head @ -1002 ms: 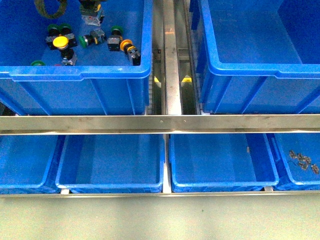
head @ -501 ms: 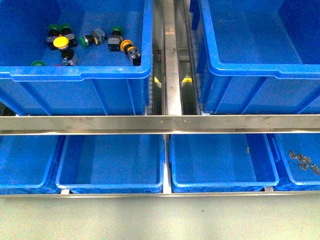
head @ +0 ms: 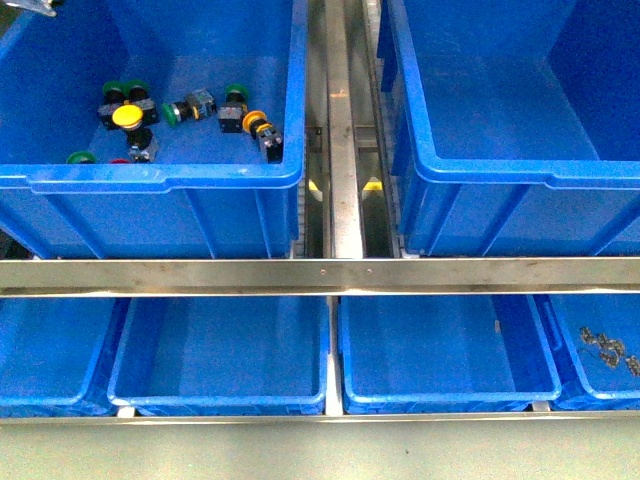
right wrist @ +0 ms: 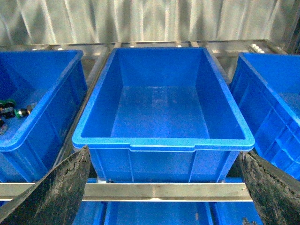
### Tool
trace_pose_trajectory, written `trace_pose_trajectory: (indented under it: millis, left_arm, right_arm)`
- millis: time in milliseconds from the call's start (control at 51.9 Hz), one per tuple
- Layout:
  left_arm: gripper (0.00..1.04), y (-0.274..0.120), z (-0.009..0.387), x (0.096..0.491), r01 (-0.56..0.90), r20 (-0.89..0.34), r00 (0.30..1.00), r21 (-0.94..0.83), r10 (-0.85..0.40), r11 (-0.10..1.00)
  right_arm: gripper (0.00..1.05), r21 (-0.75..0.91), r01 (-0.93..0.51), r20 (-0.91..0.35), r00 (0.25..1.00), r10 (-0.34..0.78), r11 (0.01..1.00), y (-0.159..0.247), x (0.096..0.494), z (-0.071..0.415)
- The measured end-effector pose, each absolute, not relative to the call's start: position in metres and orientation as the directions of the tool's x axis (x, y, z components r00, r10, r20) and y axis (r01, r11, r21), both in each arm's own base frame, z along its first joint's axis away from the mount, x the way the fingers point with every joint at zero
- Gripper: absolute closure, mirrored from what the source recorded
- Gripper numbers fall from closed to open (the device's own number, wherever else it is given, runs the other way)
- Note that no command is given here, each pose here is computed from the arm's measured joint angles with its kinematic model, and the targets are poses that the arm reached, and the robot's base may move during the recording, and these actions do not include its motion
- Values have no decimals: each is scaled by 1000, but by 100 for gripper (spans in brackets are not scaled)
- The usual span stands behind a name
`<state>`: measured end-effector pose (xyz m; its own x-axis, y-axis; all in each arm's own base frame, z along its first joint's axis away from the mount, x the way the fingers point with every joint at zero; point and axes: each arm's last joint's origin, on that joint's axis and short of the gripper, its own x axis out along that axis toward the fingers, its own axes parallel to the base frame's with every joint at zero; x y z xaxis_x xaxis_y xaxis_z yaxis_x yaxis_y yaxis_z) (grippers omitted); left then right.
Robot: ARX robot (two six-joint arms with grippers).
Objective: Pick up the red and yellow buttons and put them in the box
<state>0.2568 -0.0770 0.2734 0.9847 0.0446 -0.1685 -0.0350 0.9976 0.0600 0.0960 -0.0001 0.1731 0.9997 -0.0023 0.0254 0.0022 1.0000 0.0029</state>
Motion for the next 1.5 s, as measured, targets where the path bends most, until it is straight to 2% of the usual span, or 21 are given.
trace_pose_trajectory:
  millis: [270,501,674,790,982,1175,1310,1502]
  left_arm:
    - [69,-52,292,196,-32,-145,989,0,32,999]
    - [70,-16,309,138,-20,-93,996,-105,10,994]
    - [70,10,312,122,14,-62,998,-234,-30,972]
    - [70,27,297,128,67,-85,991,-360,-104,931]
    - [70,36,260,154,204,-123,935,-580,-332,789]
    - [70,14,250,180,318,-76,875,-656,-479,685]
    - [70,-1,238,202,310,-86,862,-690,-499,654]
    - [70,-49,227,240,359,-74,792,-747,-607,560]
  right_arm:
    - [7,3,2,25,1000,-2,1000,0,96,173]
    - [7,3,2,25,1000,-2,1000,0,96,173]
    - [7,3,2,25,1000,-2,1000,0,96,173]
    - [7,3,2,25,1000,-2,1000,0,96,173]
    - [7,3,2,25,1000,-2,1000,0,96,173]
    - [7,3,2,25,1000,-2,1000,0,96,173]
    - [7,3,2,25,1000,-2,1000,0,96,173]
    - [7,3,2,25,1000,-2,1000,0,96,173]
